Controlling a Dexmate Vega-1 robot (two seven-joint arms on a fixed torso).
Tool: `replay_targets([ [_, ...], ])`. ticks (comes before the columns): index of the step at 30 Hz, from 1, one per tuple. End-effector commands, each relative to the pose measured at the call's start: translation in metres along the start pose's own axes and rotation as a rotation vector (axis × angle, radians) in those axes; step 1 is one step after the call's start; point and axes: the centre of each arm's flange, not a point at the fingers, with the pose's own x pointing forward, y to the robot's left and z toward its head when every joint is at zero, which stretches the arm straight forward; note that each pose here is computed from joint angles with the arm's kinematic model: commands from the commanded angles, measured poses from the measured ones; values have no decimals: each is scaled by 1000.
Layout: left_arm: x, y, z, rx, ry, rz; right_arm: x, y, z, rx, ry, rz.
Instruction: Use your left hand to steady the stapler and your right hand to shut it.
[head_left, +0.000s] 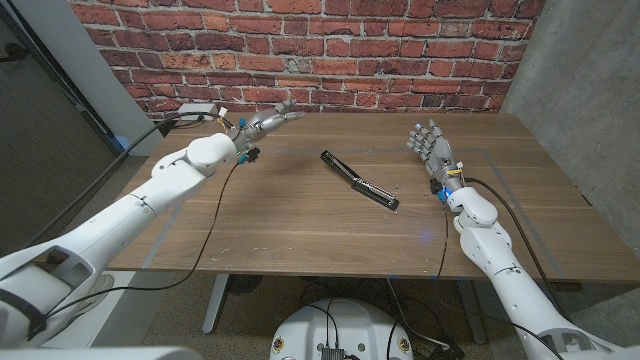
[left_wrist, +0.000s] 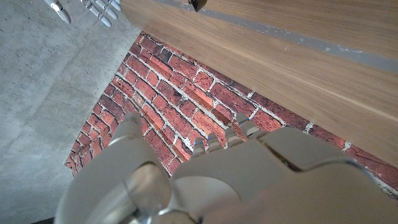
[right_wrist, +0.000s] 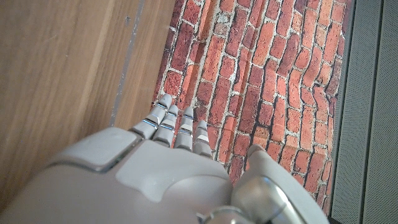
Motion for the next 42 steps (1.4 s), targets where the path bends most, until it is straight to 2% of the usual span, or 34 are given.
replay_targets([
  [1,11,6,30,185,6,-87,-11,2,1,6,-12,-14],
  [10,21,13,55,267,-12,-127,-13,2,-3,14,-13,-22],
  [19,29,16,69,342,-3,-166,-12,1,-4,17,-17,-24],
  [26,35,15,81,424,12,-204,-11,0,-4,18,-21,-24],
  [42,46,4,126,634,10,-267,-11,-4,-7,29,-24,-30],
])
